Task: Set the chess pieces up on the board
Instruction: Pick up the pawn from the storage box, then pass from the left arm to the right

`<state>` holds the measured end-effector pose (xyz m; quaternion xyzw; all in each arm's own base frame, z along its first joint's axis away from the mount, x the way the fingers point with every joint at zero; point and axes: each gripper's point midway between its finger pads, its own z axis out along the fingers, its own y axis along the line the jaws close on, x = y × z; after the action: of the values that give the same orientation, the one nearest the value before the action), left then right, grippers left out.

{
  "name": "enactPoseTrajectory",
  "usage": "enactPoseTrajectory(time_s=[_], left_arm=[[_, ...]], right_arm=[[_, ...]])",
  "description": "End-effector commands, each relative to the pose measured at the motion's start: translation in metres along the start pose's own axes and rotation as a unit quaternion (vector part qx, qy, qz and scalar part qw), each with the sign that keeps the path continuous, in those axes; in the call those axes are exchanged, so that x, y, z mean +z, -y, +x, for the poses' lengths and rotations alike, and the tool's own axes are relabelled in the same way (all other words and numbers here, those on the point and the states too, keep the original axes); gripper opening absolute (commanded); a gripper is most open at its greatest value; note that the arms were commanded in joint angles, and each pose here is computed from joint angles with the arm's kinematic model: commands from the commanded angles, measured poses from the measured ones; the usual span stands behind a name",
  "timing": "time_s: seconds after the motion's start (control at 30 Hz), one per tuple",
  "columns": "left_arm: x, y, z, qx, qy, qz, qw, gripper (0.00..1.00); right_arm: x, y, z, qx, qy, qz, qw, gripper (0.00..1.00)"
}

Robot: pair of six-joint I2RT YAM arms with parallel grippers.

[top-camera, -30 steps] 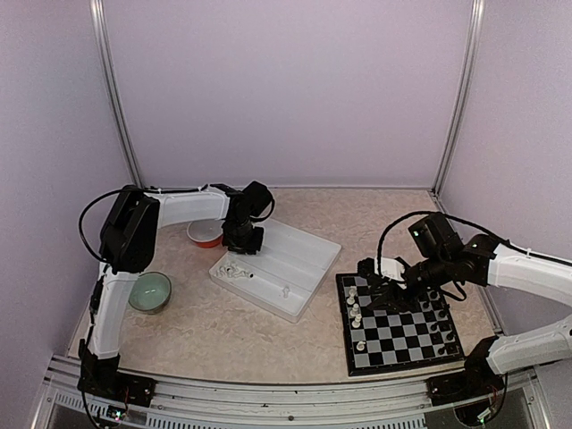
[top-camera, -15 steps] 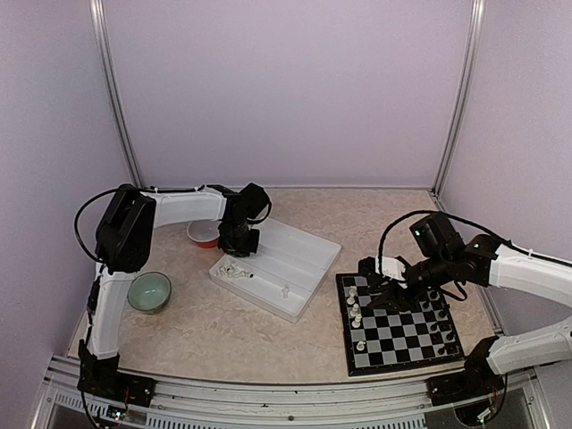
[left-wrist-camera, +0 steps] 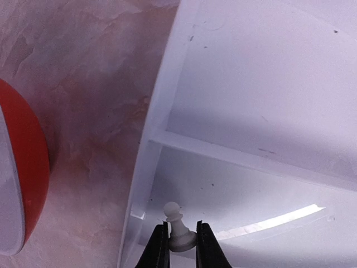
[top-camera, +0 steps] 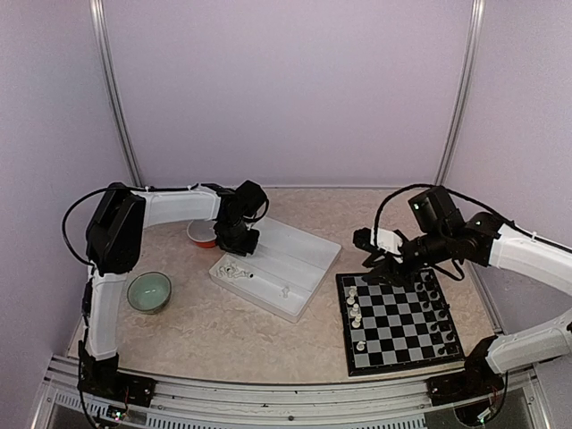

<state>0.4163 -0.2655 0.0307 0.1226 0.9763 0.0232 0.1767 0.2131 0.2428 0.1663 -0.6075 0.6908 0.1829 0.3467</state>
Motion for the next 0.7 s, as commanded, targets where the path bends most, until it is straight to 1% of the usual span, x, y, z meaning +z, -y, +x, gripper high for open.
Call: enactPoseTrajectory(time_s=[0.0,0.07,0.13,0.2,0.27,0.33,0.37,0.47,0.53,0.57,0.67], left_arm=[[-0.071,0.031,-0.035,0.064,0.112,0.061,0.990,0.03],[-0.091,0.047,-0.038,0.082,0.144,0.096,0.981,0.03],[-0.115,0.067,-0.039,0.106,0.187,0.132,0.968,0.02],[-0.138,0.091,-0.032,0.145,0.224,0.168,0.949,0.03],[-0.168,0.109,-0.026,0.175,0.268,0.193,0.927,0.03],[-0.190,0.123,-0.019,0.198,0.300,0.212,0.909,0.04],[-0.196,0.130,-0.014,0.208,0.309,0.220,0.901,0.04],[-0.219,0.148,-0.003,0.230,0.340,0.244,0.879,0.04],[-0.227,0.155,0.004,0.235,0.349,0.256,0.870,0.04],[-0.231,0.156,0.006,0.245,0.354,0.258,0.865,0.04],[-0.235,0.160,0.009,0.254,0.358,0.260,0.860,0.04]], right_arm=[[-0.013,0.035,-0.037,0.030,0.021,0.037,0.999,0.33],[-0.013,0.047,-0.051,0.048,0.030,0.041,0.998,0.33],[-0.011,0.063,-0.063,0.073,0.040,0.044,0.996,0.34],[-0.012,0.081,-0.074,0.109,0.056,0.037,0.992,0.34],[-0.014,0.103,-0.083,0.161,0.077,0.024,0.984,0.33],[-0.015,0.122,-0.089,0.214,0.096,-0.001,0.972,0.33],[-0.017,0.126,-0.098,0.226,0.112,-0.023,0.967,0.33],[-0.006,0.116,-0.109,0.255,0.126,-0.117,0.952,0.35],[-0.001,0.103,-0.114,0.269,0.140,-0.180,0.936,0.37],[0.001,0.098,-0.115,0.272,0.145,-0.201,0.930,0.38],[0.009,0.085,-0.115,0.282,0.143,-0.247,0.916,0.41]])
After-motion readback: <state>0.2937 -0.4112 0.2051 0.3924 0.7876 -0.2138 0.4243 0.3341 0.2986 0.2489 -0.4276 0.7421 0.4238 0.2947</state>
